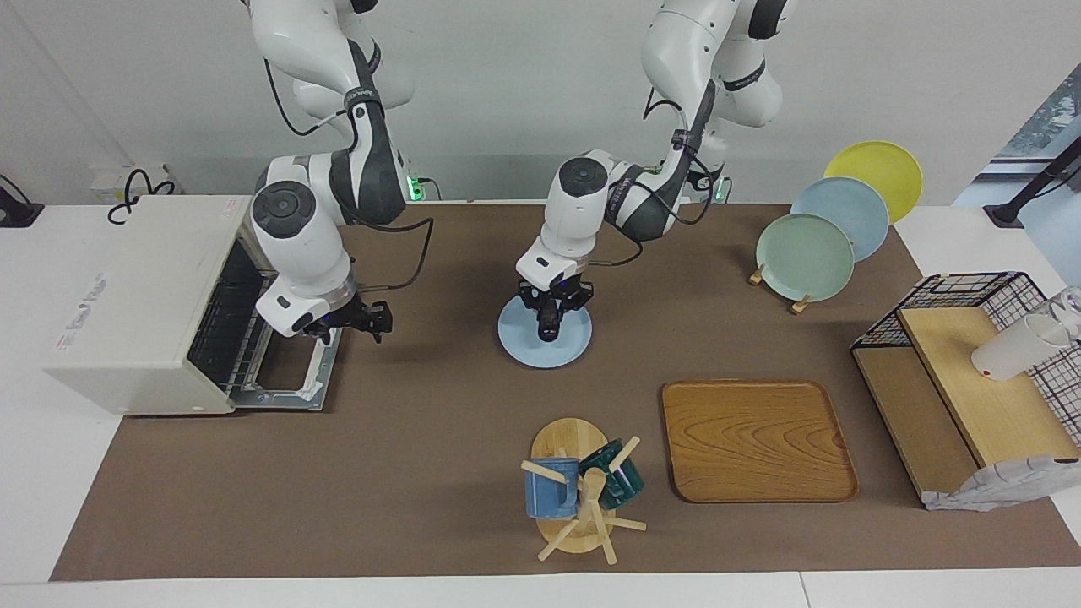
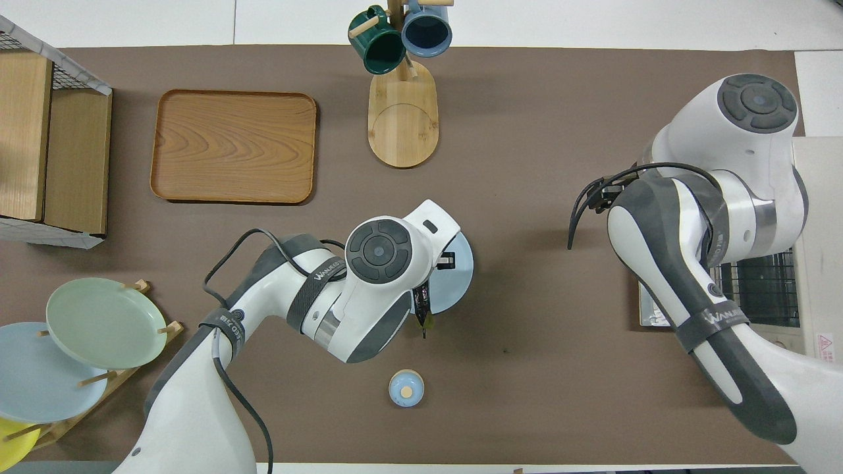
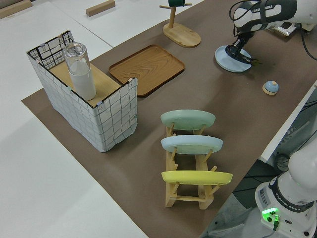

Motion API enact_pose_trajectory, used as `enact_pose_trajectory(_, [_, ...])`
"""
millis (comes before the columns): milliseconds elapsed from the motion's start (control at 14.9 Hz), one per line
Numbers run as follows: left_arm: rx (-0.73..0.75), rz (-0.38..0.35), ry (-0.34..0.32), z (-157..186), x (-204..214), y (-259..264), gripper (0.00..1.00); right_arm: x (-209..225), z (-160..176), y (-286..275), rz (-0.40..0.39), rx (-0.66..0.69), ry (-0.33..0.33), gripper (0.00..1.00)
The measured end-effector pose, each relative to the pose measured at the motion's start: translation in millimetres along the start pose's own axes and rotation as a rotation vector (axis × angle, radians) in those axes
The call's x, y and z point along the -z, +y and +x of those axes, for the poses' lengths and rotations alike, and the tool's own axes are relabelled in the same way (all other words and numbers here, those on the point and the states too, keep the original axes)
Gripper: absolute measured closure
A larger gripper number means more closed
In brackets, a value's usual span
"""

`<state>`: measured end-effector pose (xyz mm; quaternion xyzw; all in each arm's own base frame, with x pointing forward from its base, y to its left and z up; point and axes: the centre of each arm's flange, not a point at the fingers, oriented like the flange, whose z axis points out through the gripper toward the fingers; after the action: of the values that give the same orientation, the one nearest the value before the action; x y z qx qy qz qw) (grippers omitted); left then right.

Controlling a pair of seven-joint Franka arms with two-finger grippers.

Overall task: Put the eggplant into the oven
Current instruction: 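Release the eggplant on the plate while the right gripper reaches toward it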

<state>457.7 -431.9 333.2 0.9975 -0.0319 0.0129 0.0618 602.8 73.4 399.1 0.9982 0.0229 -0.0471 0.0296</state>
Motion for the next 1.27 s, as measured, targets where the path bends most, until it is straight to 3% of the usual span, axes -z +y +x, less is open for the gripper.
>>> enact_pose_trajectory(469, [0.011,-0.006,0.011,7.8,3.9,-4.1,0.61,0.6,0.7,0.9,0.000,-0.002,0.002,0.11])
enact_pose_trajectory(603, [0.024,-0.012,0.021,17.6,11.2,-9.0,0.46,2.4,1.1,-1.6,0.000,0.002,0.005,0.11])
enact_pose_trajectory(872, [0.050,0.003,0.004,57.5,55.1,-37.4,0.02,4.7,1.3,-5.2,0.000,0.008,0.007,0.11])
enact_pose_trajectory(1006, [0.072,0.005,0.002,80.0,95.0,-53.7,0.00,12.3,-0.2,-26.7,0.001,0.038,0.003,0.11])
enact_pose_trajectory(1274, [0.131,-0.004,0.027,104.8,152.1,-93.2,0.00,59.0,-15.7,-128.9,-0.004,0.021,0.034,0.11])
